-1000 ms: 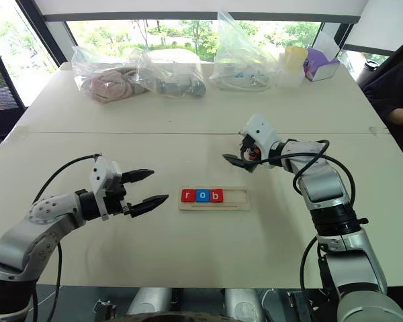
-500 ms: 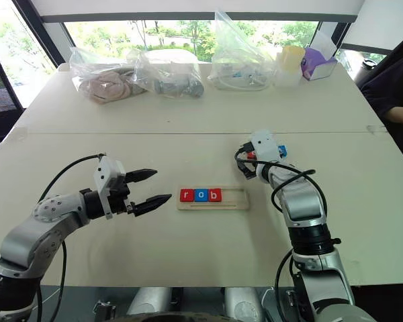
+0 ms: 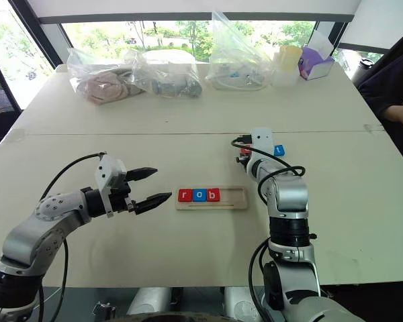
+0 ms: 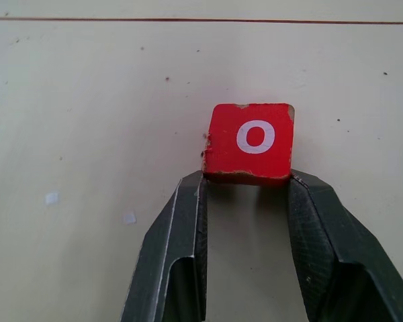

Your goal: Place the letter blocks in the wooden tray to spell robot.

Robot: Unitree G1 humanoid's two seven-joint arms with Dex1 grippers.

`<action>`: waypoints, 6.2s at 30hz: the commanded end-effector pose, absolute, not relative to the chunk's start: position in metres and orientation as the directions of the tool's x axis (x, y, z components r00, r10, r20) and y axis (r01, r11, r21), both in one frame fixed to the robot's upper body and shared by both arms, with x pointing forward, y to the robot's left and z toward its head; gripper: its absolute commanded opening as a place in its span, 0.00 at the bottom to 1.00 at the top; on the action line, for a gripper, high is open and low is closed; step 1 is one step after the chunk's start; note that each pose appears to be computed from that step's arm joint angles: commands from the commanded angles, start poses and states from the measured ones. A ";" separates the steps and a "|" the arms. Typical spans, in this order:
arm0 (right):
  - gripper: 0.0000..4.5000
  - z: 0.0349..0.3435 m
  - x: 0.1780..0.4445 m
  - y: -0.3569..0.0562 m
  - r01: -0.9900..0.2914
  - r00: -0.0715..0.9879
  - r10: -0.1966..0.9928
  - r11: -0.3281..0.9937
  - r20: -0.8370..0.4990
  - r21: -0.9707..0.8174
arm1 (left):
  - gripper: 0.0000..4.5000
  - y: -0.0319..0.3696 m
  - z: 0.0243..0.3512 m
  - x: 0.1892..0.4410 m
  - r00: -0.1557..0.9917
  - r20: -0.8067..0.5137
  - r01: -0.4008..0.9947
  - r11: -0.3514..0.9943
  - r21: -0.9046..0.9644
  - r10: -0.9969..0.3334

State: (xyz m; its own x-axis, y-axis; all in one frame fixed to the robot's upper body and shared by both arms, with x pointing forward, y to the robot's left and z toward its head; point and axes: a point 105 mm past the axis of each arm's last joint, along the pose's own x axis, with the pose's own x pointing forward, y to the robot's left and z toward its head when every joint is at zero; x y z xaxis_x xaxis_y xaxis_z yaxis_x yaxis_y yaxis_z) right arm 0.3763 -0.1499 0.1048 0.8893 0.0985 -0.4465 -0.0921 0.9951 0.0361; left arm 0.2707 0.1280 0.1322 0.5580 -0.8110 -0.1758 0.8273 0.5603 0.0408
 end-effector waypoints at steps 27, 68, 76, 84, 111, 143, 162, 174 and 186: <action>0.46 0.099 0.236 -0.191 -0.247 0.772 0.223 0.968 -0.595 0.042 | 1.00 0.118 0.135 0.282 0.512 -0.142 0.859 0.507 0.071 -0.847; 0.25 0.107 0.285 -0.215 -0.957 0.287 0.675 0.171 -0.679 -0.235 | 1.00 0.131 0.144 0.271 0.563 -0.148 0.827 0.555 0.091 -0.813; 0.25 0.137 0.285 -0.158 -0.955 0.236 0.770 0.071 -0.592 -0.287 | 1.00 0.126 0.145 0.271 0.551 -0.147 0.834 0.544 0.088 -0.821; 0.25 0.126 0.286 -0.132 -0.960 0.200 0.778 0.034 -0.595 -0.278 | 1.00 0.124 0.146 0.268 0.553 -0.143 0.833 0.547 0.084 -0.821; 0.25 0.114 0.295 -0.133 -0.957 0.235 0.750 0.069 -0.618 -0.280 | 1.00 0.120 0.145 0.264 0.568 -0.136 0.823 0.565 0.066 -0.812; 0.98 0.143 0.385 -0.237 -0.270 0.920 0.151 0.913 -0.360 -0.307 | 1.00 0.114 0.146 0.268 0.549 -0.129 0.835 0.546 0.066 -0.826; 0.47 0.115 0.390 -0.239 -0.061 0.880 0.018 0.995 -0.474 -0.075 | 1.00 0.116 0.148 0.268 0.555 -0.129 0.832 0.551 0.069 -0.822; 0.26 0.096 0.292 -0.224 -0.023 0.776 0.013 1.000 -0.631 -0.007 | 1.00 0.114 0.144 0.270 0.540 -0.129 0.841 0.537 0.059 -0.832; 0.37 0.088 0.246 -0.208 -0.049 0.792 0.050 0.999 -0.609 0.018 | 1.00 0.110 0.142 0.275 0.515 -0.130 0.857 0.512 0.057 -0.847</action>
State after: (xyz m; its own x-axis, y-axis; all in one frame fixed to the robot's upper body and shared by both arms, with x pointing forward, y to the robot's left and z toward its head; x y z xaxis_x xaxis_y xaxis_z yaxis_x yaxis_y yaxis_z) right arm 0.2481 -0.2120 0.0886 0.7944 0.0319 -0.6065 -0.0394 0.9992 0.0009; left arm 0.2763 0.1153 0.1343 0.5309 -0.8332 -0.1548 0.8453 0.5335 0.0274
